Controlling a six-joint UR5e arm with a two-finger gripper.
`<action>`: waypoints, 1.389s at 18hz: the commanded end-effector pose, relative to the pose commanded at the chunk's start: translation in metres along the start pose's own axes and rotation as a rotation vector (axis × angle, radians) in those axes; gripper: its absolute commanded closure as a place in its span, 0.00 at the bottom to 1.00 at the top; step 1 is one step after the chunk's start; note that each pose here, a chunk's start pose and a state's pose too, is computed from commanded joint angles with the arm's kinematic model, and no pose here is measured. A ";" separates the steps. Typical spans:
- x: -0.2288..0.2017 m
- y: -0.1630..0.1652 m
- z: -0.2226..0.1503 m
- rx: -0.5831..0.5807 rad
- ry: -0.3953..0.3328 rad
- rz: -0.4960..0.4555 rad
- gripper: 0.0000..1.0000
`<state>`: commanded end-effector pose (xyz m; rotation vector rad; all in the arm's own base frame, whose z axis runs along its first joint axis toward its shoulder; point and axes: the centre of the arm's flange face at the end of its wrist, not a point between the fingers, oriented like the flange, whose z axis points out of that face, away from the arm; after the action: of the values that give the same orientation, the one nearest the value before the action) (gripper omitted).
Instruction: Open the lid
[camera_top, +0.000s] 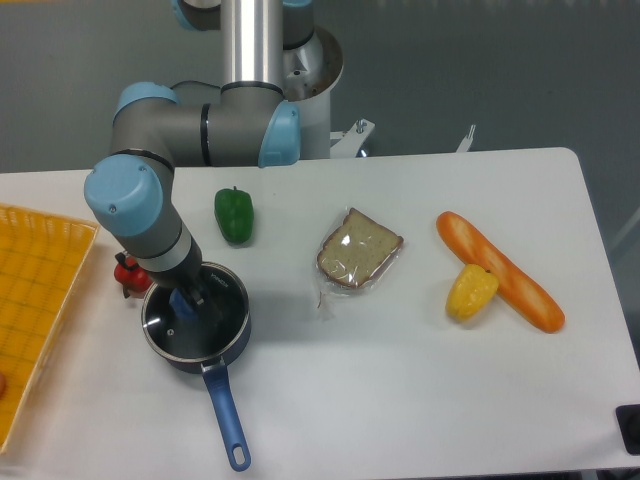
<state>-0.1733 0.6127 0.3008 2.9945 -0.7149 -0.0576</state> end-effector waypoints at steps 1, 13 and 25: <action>0.000 -0.001 0.003 -0.001 0.003 -0.003 0.00; 0.003 -0.006 0.009 0.043 0.054 -0.004 0.00; 0.001 -0.003 0.005 0.042 0.052 -0.007 0.40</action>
<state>-0.1712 0.6144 0.2957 3.0262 -0.7091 0.0351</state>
